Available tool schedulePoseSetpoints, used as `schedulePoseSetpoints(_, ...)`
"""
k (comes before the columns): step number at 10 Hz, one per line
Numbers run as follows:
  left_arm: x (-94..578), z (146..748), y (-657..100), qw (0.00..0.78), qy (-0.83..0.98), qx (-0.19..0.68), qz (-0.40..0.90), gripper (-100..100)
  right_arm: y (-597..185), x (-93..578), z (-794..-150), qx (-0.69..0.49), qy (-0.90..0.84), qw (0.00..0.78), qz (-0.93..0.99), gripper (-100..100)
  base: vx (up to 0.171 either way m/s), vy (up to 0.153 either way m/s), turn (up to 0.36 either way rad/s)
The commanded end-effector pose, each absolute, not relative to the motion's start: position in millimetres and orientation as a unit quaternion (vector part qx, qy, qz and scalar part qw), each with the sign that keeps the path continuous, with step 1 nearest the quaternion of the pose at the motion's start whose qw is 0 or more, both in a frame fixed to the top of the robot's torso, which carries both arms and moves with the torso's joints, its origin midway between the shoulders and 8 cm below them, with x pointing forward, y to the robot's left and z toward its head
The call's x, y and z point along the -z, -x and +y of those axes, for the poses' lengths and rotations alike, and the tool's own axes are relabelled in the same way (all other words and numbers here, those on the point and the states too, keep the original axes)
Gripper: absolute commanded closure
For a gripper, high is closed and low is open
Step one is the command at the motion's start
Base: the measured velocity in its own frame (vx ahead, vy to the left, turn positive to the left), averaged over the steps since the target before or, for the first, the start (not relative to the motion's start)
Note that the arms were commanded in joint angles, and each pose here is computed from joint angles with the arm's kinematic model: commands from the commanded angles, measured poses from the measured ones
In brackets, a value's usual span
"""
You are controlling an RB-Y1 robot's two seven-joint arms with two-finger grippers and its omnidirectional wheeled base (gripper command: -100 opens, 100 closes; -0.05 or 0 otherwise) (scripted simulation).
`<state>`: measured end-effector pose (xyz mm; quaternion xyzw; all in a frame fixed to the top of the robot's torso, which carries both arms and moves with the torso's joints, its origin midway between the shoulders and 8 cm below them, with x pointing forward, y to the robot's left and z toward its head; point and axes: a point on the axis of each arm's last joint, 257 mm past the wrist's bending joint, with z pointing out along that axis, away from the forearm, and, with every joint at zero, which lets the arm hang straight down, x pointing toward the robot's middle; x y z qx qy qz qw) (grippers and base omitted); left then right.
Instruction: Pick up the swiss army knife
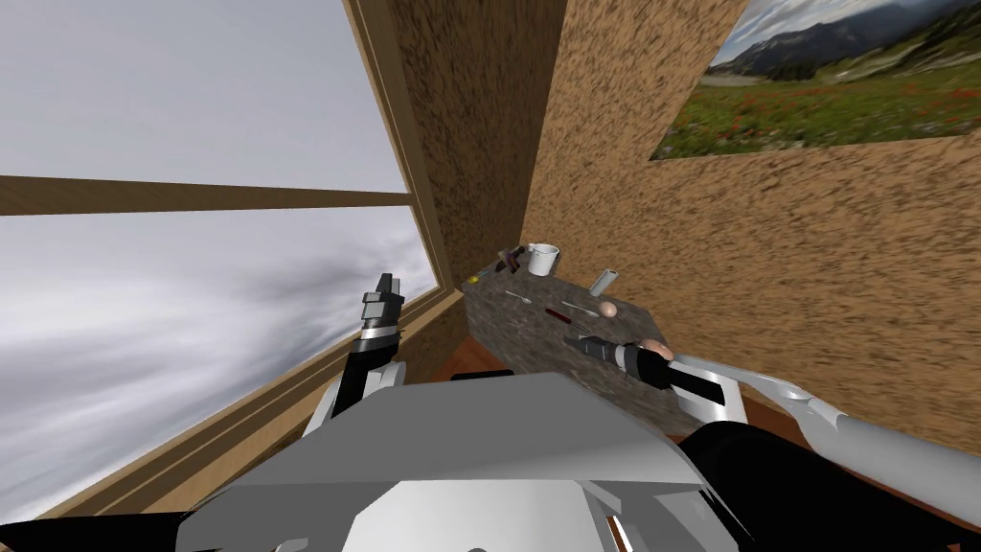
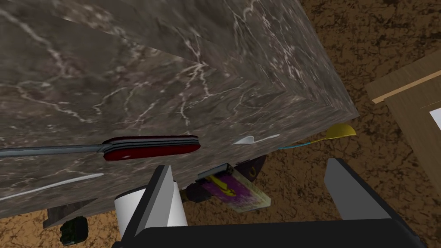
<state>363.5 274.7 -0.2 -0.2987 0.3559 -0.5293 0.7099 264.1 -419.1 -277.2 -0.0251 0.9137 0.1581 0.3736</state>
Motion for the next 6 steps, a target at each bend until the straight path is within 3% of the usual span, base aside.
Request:
schedulePoseSetpoints(1, 0, 275, -363, 0.71, 0.299, 0.529, 0.356, 0, -262, 280, -424, -0.148, 0.04, 0.358, 0.921, -100, -0.005, -0.016, 0.104)
schedulePoseSetpoints(6, 0, 275, -363, 0.71, 0.299, 0.529, 0.356, 0, -251, 295, -442, -0.111, 0.082, 0.301, 0.944, -100, 0.0, -0.019, 0.111)
